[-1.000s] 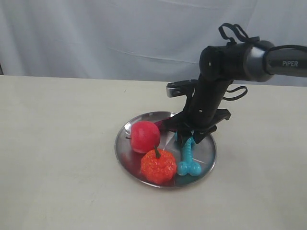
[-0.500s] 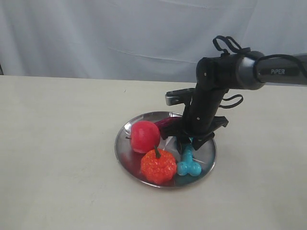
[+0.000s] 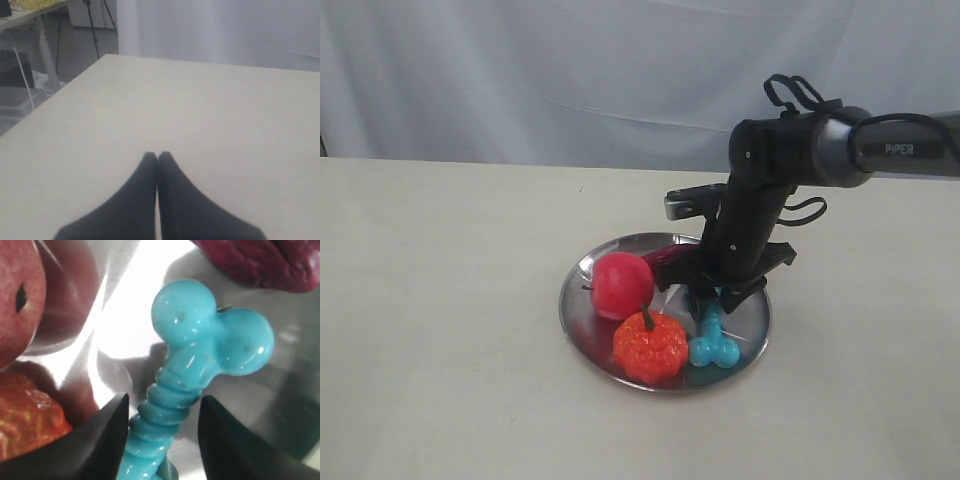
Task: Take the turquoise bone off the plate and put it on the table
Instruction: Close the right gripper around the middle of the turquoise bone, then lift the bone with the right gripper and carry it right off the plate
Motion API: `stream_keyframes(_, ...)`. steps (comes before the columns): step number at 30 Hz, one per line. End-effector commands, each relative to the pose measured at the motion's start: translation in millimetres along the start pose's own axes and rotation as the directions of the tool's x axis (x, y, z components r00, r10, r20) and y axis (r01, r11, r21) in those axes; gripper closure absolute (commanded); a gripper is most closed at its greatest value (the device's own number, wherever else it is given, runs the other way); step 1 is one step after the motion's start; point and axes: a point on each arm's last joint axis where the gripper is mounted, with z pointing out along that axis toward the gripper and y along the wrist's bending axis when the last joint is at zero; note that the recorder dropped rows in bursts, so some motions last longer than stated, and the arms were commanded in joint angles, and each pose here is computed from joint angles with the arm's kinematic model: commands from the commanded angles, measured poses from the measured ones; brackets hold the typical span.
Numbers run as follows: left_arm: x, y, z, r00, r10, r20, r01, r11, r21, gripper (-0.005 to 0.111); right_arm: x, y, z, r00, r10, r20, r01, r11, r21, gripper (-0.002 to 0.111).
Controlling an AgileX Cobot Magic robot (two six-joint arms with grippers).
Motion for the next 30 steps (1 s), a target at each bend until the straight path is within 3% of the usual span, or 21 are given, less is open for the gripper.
stream_keyframes(1,0.3,0.1,0.2,1.0,-0.005,0.004,0.005,1.0,-0.002,0.107,-0.5,-0.2,-1.8,1.0,-0.011,0.008,0.011,1.0,0.005,0.08)
stream_keyframes(5,0.3,0.1,0.2,1.0,-0.005,0.004,0.005,1.0,-0.002,0.107,-0.7,-0.2,-1.8,1.0,-0.011,0.01,0.011,1.0,0.005,0.099)
stream_keyframes(8,0.3,0.1,0.2,1.0,-0.005,0.004,0.005,1.0,-0.002,0.107,-0.7,-0.2,-1.8,1.0,-0.011,0.01,0.011,1.0,0.005,0.106)
stream_keyframes(22,0.3,0.1,0.2,1.0,-0.005,0.004,0.005,1.0,-0.002,0.107,-0.4,0.5,-7.5,1.0,-0.009,0.015,0.009,1.0,0.003,0.105)
stream_keyframes(30,0.3,0.1,0.2,1.0,-0.005,0.004,0.005,1.0,-0.002,0.107,-0.3,4.2,-49.4,0.995,-0.009,0.099,0.009,1.0,-0.001,0.105)
